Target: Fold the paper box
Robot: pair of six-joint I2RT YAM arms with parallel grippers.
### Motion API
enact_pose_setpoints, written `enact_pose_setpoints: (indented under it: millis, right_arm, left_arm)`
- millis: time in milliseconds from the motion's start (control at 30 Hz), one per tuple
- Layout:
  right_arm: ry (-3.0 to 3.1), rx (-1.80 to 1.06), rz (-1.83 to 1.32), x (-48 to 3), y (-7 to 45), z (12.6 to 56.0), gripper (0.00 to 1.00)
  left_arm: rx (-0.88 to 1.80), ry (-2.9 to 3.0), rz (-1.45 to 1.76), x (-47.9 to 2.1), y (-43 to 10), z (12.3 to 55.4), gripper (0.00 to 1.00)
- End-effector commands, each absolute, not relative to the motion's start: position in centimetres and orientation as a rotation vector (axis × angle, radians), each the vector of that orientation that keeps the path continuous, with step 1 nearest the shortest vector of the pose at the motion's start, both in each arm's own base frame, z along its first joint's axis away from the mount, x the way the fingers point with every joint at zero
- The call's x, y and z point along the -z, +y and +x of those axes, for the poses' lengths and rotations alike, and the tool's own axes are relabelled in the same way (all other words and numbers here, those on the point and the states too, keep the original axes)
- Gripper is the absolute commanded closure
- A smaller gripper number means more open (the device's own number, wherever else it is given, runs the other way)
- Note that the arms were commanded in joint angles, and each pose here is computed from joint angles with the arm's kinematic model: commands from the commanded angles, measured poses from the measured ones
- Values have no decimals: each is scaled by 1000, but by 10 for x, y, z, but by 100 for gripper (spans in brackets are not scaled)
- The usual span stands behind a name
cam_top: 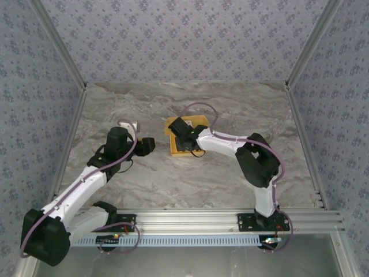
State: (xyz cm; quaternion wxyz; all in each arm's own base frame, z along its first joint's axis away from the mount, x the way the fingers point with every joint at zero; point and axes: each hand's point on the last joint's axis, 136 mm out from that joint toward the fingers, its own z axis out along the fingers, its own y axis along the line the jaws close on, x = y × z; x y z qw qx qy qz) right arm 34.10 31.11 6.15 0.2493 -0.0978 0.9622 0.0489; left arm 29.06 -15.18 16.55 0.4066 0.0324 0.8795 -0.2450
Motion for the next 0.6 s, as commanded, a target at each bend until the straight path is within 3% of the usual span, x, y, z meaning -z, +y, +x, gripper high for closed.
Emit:
enact_pose_setpoints:
  millis: [0, 233, 567]
  right_arm:
    - [2608, -114, -215, -61, 311, 349, 52]
    - [2600, -109, -217, -64, 310, 352, 40]
    - [2504, -146, -225, -101, 306, 340, 34]
  left_arm:
    - [597, 2216, 86, -165, -147, 289, 34]
    - [598, 2212, 89, -167, -148, 289, 34]
    - [622, 2209, 78, -166, -151, 291, 34]
